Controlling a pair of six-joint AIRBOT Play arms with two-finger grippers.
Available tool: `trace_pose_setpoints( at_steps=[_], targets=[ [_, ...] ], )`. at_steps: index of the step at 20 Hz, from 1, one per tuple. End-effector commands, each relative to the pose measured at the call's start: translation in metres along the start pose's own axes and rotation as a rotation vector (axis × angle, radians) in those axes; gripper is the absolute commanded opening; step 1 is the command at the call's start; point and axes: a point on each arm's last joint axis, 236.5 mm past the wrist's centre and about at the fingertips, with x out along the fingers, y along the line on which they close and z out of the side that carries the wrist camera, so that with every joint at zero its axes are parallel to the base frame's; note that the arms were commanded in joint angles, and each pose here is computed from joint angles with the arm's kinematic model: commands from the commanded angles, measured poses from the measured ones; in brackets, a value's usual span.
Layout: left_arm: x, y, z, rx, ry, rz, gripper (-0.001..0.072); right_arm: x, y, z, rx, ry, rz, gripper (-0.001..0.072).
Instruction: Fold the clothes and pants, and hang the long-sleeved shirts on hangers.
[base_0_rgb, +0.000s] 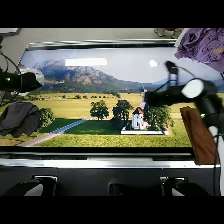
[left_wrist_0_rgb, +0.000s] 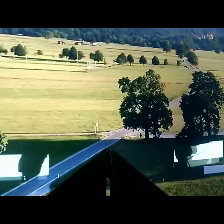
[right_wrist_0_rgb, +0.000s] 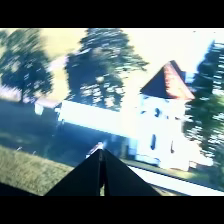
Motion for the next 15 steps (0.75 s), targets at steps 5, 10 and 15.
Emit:
trace_pose_setpoints(
  at_steps=[5,10,15],
  targets=[
    [-0.0106,-0.0020,-0.0051,0.008,-0.022,0.005,0.0020,0.0119,0.0584,-0.0118,-0.141,-0.003,0.065,0.0028],
    [-0.0106,-0.0020,-0.0052,0.009,-0.021,0.005,0.0020,0.0119,0.0584,-0.0119,-0.141,-0.003,0.065,0.0028],
    [-0.0106,-0.0020,-0.0052,0.009,-0.021,0.005,0.0020,0.0119,0.0584,-0.0118,-0.141,-0.003,0.065,0.0028]
  ],
)
